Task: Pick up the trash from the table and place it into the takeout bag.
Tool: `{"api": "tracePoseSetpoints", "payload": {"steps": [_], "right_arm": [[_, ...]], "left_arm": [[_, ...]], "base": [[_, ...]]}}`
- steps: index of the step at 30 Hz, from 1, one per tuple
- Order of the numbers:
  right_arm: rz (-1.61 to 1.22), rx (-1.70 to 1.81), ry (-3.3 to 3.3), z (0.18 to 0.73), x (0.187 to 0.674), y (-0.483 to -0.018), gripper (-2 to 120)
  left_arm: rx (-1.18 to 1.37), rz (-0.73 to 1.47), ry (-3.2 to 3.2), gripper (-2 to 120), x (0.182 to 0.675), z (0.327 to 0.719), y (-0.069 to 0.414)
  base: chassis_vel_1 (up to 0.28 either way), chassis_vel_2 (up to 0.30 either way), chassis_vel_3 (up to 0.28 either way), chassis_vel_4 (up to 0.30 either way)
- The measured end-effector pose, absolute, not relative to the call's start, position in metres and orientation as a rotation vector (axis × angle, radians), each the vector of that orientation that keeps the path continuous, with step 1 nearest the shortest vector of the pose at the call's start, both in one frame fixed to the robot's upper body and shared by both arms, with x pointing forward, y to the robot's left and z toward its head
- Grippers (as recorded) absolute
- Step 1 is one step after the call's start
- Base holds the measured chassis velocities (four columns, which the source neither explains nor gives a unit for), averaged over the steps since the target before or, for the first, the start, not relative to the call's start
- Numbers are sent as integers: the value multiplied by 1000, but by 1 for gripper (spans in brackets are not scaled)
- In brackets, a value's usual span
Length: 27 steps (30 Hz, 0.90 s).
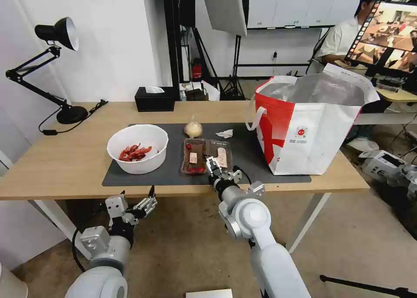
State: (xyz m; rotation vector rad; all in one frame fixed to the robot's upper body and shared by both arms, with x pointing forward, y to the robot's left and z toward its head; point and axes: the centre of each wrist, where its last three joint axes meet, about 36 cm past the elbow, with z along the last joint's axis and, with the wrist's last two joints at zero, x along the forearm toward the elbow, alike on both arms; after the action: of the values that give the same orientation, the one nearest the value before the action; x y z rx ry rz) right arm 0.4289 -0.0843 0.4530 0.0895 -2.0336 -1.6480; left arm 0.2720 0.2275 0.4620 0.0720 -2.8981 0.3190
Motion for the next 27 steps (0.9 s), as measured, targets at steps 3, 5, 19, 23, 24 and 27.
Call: {"api": "tracePoseSetpoints", "payload": {"steps": [3, 5, 19, 23, 24, 27], "right_arm": [[-1646, 88, -2039, 453, 431, -84, 100], [-1641, 87, -2053, 453, 431, -84, 100], [-1586, 104, -2194, 459, 421, -83, 100], [-1578, 130, -2239, 461, 420, -83, 100], [-1563, 138, -2270, 461, 420, -83, 100], [-1540, 151, -2321, 464, 421, -84, 100]], "left_arm": [[72, 319, -2898, 100, 272, 462, 227], [73, 319, -2898, 100, 272, 462, 227], [77, 314, -2898, 100, 269, 463, 228], [79, 310, -2906, 100, 268, 467, 229], [80, 309, -2909, 100, 267, 468, 229], [83, 308, -2912, 100, 266, 469, 230]], "base": [[0, 0, 0, 0], [0, 0, 0, 0], [0, 0, 0, 0], [0, 0, 0, 0], [0, 0, 0, 0], [0, 0, 0, 0]]}}
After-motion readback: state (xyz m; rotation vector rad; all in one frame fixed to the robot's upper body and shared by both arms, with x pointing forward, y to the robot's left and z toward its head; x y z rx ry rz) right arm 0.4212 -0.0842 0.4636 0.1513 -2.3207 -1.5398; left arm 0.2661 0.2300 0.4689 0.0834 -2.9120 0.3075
